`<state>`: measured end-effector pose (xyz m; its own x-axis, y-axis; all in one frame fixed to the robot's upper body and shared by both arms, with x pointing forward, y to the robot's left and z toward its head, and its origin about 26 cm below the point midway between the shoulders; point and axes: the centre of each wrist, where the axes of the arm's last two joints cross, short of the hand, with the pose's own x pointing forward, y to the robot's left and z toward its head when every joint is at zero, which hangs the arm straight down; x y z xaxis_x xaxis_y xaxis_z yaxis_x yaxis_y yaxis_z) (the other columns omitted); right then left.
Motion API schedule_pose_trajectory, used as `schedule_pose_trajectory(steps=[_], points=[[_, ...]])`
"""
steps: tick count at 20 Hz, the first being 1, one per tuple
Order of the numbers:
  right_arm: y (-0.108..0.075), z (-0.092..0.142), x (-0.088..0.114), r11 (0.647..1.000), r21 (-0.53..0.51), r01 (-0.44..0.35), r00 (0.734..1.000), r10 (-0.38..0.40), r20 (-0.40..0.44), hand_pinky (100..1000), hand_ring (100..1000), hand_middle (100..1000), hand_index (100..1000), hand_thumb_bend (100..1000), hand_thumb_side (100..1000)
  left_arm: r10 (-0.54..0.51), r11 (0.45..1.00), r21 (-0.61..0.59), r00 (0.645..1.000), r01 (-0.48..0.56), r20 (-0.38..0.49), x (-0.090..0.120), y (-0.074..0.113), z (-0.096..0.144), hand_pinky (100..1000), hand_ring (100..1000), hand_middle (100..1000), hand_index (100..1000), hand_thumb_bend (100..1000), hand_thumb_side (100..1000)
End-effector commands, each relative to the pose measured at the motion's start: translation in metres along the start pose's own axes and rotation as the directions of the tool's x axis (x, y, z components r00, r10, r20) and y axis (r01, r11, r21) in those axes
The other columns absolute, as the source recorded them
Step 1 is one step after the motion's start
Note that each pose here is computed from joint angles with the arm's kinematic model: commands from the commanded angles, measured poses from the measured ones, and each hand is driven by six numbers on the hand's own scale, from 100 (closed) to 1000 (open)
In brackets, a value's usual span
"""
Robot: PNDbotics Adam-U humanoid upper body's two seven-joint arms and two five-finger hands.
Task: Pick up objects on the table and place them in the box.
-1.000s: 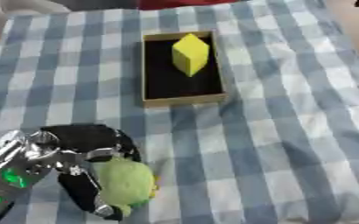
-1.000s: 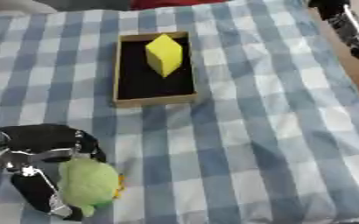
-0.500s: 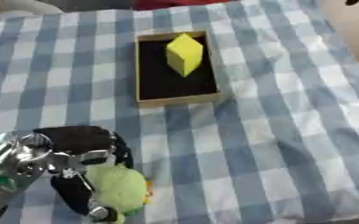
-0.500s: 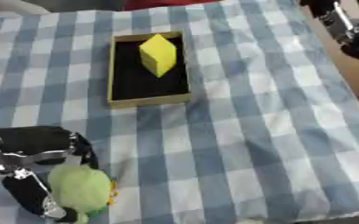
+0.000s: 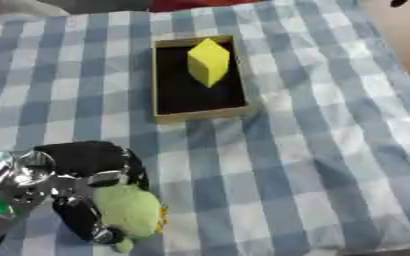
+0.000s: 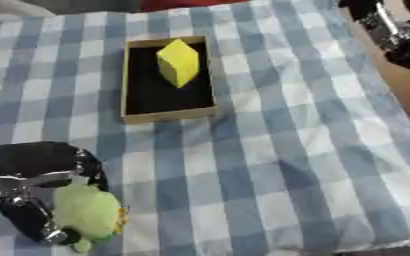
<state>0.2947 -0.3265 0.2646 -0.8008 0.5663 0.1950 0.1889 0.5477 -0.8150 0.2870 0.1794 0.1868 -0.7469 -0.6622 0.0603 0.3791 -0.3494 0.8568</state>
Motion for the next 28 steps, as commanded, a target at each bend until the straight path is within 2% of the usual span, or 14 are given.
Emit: schedule_pose_trajectory(steps=[1, 5, 15, 16, 17, 22, 25, 28], points=[[-0.009, -0.002, 0.004, 1.000, -0.011, -0.028, 1.000, 0.028, 0.015, 554, 698, 689, 772, 100, 926, -0.044, 0.998, 0.040, 0.999, 0.045, -0.026, -0.004, 0.009, 0.010, 703, 718, 516, 686, 424, 100], [-0.010, -0.002, 0.004, 0.999, -0.011, -0.031, 0.999, 0.031, 0.012, 555, 698, 689, 772, 100, 926, -0.051, 0.997, 0.055, 0.998, 0.052, -0.020, -0.009, 0.012, 0.015, 695, 713, 509, 678, 371, 100], [-0.010, -0.001, 0.004, 0.999, -0.010, -0.038, 0.999, 0.038, 0.008, 556, 698, 690, 772, 100, 926, -0.083, 0.989, 0.122, 0.997, 0.083, -0.005, -0.020, 0.036, 0.033, 693, 710, 506, 675, 344, 100], [-0.011, -0.001, 0.004, 0.999, -0.010, -0.038, 0.999, 0.038, 0.008, 556, 698, 690, 772, 100, 925, -0.094, 0.985, 0.142, 0.996, 0.094, -0.008, -0.020, 0.041, 0.036, 693, 709, 506, 676, 266, 100], [-0.011, -0.001, 0.004, 0.999, -0.010, -0.039, 0.999, 0.039, 0.008, 556, 698, 690, 772, 100, 921, -0.110, 0.981, 0.159, 0.994, 0.111, -0.013, -0.021, 0.046, 0.039, 693, 709, 506, 676, 345, 100], [-0.011, -0.002, 0.004, 0.999, -0.009, -0.039, 0.999, 0.039, 0.010, 556, 698, 690, 772, 100, 926, -0.143, 0.933, 0.320, 0.986, 0.164, -0.088, -0.017, 0.083, 0.055, 700, 704, 498, 668, 368, 100], [-0.011, -0.003, 0.004, 0.999, -0.012, -0.038, 0.999, 0.038, 0.017, 557, 698, 690, 772, 100, 927, -0.135, 0.899, 0.404, 0.984, 0.170, -0.114, -0.008, 0.105, 0.061, 699, 705, 497, 665, 346, 100], [-0.011, -0.005, 0.005, 0.999, -0.015, -0.036, 0.999, 0.037, 0.025, 556, 697, 690, 772, 100, 927, -0.138, 0.873, 0.462, 0.988, 0.155, -0.072, 0.005, 0.125, 0.064, 691, 707, 490, 654, 287, 100]])
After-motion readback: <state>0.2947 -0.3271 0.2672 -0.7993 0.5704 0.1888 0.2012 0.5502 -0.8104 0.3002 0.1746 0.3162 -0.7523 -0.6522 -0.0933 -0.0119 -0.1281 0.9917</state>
